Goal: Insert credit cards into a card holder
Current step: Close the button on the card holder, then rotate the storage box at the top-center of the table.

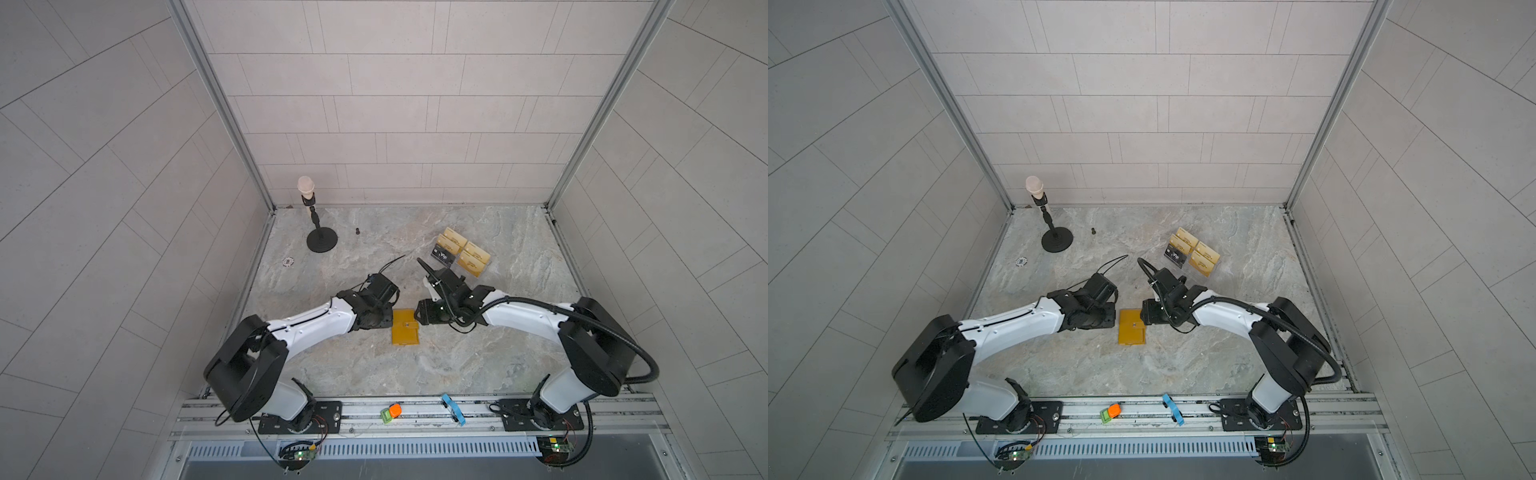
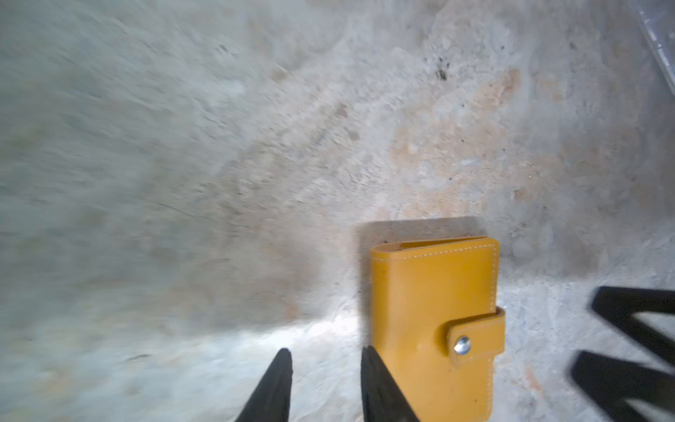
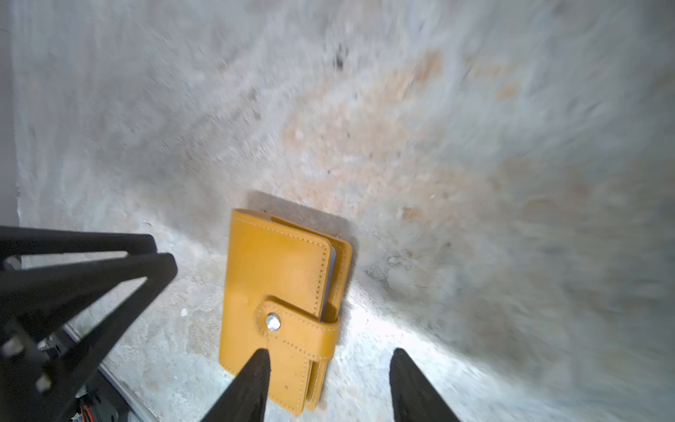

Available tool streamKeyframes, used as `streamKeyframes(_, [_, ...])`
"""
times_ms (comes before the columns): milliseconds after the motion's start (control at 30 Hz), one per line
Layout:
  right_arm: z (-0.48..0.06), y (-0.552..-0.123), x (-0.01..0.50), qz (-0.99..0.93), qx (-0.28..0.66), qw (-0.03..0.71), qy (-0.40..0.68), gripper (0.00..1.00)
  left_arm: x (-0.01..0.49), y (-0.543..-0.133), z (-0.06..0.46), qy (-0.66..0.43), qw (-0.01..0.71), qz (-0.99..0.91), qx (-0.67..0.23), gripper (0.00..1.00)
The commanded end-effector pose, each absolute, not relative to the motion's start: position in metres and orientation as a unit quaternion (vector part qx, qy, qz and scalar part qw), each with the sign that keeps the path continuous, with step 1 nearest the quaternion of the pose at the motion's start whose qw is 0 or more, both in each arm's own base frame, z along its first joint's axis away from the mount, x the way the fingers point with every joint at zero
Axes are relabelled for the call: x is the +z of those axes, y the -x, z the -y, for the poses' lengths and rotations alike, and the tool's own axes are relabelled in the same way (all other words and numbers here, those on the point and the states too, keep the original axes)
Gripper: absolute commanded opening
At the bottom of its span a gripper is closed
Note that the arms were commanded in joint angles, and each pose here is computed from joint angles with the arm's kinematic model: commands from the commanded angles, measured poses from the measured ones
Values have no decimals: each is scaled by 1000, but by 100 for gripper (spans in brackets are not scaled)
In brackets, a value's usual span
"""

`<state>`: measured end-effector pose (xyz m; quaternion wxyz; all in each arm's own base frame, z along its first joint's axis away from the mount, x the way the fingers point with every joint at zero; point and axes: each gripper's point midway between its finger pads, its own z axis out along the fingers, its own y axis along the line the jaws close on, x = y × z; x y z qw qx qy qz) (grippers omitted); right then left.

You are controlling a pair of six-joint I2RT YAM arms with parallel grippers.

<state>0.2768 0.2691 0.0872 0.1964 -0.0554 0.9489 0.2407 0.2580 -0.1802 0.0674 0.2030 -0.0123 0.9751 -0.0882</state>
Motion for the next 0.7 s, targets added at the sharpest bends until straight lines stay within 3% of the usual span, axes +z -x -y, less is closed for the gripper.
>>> streamKeyframes(0, [-228, -300, 133, -944, 173, 277, 48, 64, 114, -272, 150, 0, 253, -966, -62, 53])
streamKeyframes(133, [-184, -320, 152, -947, 140, 287, 34, 61, 147, -291, 149, -11, 279, -958, -63, 53])
streamKeyframes(233, [-139, -341, 148, -956, 76, 284, 10, 54, 150, -300, 163, -16, 275, -957, -87, 52])
streamKeyframes(367, [-90, -356, 142, -961, 36, 272, -36, 53, 147, -303, 179, -16, 268, -955, -123, 51])
streamKeyframes(667, [-60, -386, 112, -969, 0, 238, -62, 55, 134, -300, 185, -23, 253, -958, -133, 51])
